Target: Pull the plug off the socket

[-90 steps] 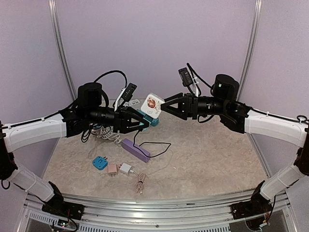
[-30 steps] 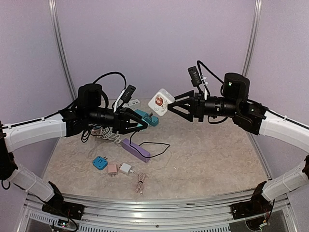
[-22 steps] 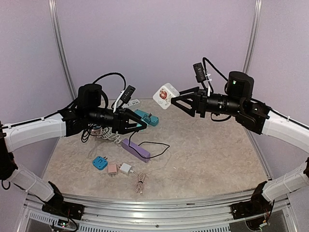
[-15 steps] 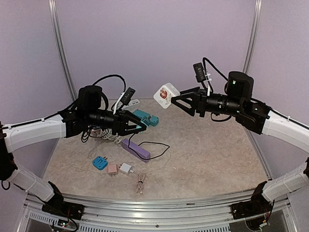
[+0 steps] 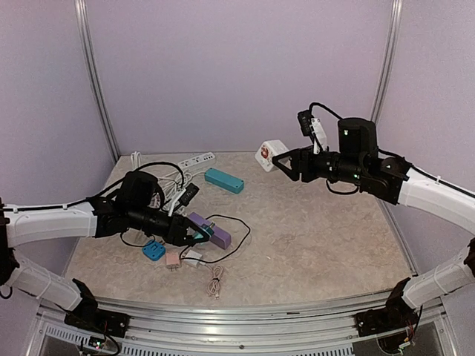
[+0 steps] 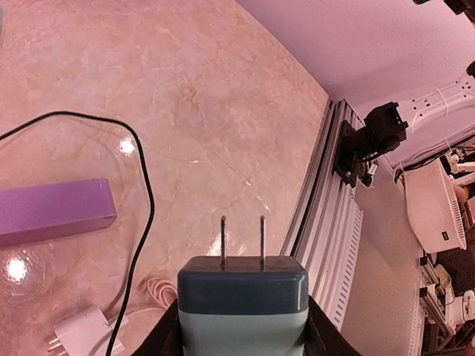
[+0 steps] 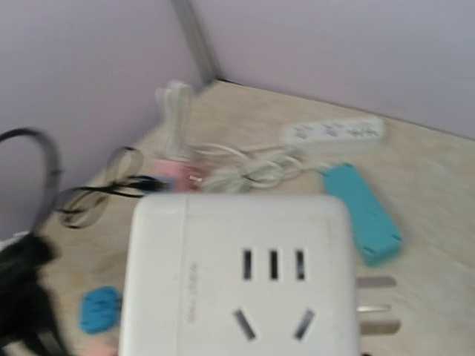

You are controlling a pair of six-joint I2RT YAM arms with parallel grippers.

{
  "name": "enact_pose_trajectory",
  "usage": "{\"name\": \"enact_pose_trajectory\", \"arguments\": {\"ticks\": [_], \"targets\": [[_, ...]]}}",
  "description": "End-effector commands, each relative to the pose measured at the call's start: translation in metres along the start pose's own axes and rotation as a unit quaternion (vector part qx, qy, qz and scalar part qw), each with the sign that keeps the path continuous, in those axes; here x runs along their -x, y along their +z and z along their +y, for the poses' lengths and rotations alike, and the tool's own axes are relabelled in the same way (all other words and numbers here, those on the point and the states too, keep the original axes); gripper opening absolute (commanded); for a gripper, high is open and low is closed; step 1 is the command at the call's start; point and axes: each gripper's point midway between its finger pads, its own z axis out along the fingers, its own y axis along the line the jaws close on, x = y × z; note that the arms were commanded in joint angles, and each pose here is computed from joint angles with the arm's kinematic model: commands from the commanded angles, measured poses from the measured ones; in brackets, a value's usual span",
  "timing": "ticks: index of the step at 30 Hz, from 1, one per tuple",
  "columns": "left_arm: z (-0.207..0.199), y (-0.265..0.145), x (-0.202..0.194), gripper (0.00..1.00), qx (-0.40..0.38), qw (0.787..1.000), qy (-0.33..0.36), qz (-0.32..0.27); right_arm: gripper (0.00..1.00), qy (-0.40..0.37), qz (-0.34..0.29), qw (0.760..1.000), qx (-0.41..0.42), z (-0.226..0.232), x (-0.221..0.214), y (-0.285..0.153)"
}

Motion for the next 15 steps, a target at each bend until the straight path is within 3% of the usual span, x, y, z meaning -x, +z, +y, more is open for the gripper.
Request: {"name": "enact_pose_trajectory", "arguments": {"ticks": [1, 7, 15], "targets": [[0.013, -0.008, -0.024, 0.04, 0.037, 0.998, -0.058, 0.009, 0.00, 0.021, 0.032, 0.995, -0.089, -0.054, -0.034, 0.011], [0.047, -0.018, -0.062, 0.04, 0.108, 0.983, -0.140, 0.041, 0.00, 0.014, 0.087, 0.975, -0.202, -0.105, -0.086, 0.016], [0.073, -0.015, -0.091, 0.07, 0.146, 0.966, -0.201, 0.064, 0.00, 0.020, 0.120, 0.958, -0.261, -0.136, -0.142, 0.017]]}}
